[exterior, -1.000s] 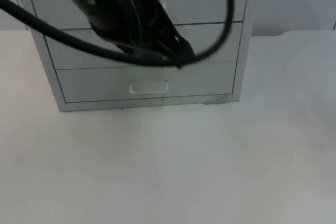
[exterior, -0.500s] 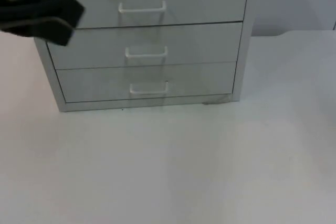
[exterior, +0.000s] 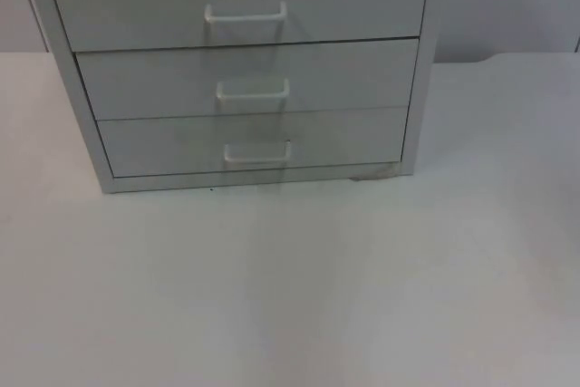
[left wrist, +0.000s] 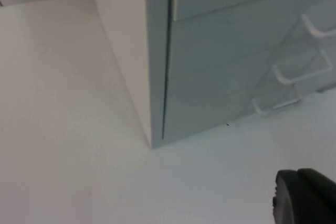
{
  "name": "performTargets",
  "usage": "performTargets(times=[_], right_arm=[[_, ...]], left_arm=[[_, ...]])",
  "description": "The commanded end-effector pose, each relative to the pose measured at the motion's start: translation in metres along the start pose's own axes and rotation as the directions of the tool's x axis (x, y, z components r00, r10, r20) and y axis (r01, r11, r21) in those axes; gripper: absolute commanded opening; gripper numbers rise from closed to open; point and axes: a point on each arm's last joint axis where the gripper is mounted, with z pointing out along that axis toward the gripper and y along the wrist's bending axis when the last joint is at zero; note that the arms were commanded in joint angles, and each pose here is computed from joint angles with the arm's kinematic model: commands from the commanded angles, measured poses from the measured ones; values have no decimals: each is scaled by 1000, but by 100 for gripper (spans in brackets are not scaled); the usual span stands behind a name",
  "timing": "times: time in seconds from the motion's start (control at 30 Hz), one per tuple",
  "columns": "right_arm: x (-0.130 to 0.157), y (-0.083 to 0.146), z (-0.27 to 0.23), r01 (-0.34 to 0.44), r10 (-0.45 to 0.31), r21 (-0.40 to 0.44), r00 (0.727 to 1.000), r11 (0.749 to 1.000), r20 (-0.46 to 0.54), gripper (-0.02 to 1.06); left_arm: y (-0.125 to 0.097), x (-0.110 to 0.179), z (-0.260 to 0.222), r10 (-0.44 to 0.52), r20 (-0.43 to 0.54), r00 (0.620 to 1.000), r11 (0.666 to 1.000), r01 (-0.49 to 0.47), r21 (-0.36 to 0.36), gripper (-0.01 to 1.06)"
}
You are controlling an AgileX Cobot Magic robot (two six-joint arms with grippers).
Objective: Open the drawer with the left hand, place the block into the drawer with the right hand, then close the drawer with the left hand.
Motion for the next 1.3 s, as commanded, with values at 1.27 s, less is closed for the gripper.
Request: performTargets(times=[1.27], right_arm=[[130,7,-142,161,-91,-64,794,985,601,81]], left_arm=[[-45,120,-117,20,294,956,1000,-14,-23,0]])
